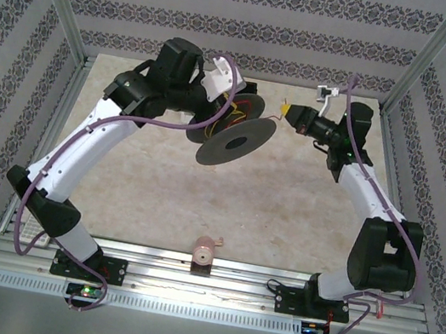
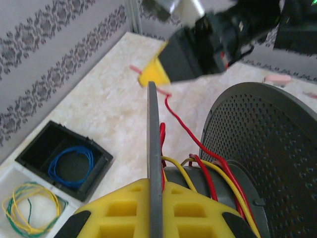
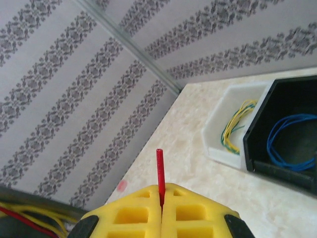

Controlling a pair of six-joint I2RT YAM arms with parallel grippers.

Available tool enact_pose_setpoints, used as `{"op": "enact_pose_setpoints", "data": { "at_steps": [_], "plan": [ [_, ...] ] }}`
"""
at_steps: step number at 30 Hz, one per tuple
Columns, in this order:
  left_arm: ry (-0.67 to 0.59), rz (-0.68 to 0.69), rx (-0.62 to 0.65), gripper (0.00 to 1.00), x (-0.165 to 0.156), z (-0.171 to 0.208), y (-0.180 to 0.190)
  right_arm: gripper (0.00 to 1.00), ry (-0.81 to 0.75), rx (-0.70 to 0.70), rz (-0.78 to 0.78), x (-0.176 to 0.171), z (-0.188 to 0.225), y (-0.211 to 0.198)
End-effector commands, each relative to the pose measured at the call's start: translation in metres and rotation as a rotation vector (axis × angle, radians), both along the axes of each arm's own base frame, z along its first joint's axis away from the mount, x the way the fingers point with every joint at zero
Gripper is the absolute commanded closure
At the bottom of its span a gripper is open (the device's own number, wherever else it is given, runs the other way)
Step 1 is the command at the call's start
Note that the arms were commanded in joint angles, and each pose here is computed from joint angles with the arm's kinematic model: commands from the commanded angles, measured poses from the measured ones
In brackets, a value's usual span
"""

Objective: Wrap the cables

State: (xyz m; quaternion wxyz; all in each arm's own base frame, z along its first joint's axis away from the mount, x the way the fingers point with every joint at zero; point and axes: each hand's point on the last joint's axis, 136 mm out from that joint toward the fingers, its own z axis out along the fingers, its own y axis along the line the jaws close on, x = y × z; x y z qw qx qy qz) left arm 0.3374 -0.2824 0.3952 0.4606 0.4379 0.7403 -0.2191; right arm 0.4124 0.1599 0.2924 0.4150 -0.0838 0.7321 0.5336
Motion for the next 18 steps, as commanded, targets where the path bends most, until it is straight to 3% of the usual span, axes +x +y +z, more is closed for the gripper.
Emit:
{"op": "enact_pose_setpoints", "data": {
  "at_steps": [1, 11, 18],
  "plan": [
    [-0.063, -0.123, -0.215, 1.0, -0.024, 0.059, -0.003, 1.0, -0.049, -0.013, -0.085, 0.012, -0.013, -0.016],
    [-0.134, 0.046, -0.499, 1.0, 0.019, 0.108, 0.036, 1.0, 0.038, -0.015, -0.134, -0.004, -0.069, -0.011],
    [-0.114, 0.136, -0.662, 1.0, 0.048, 0.125, 0.048, 1.0, 0.009, -0.043, -0.234, -0.027, -0.086, 0.01]
  ]
}}
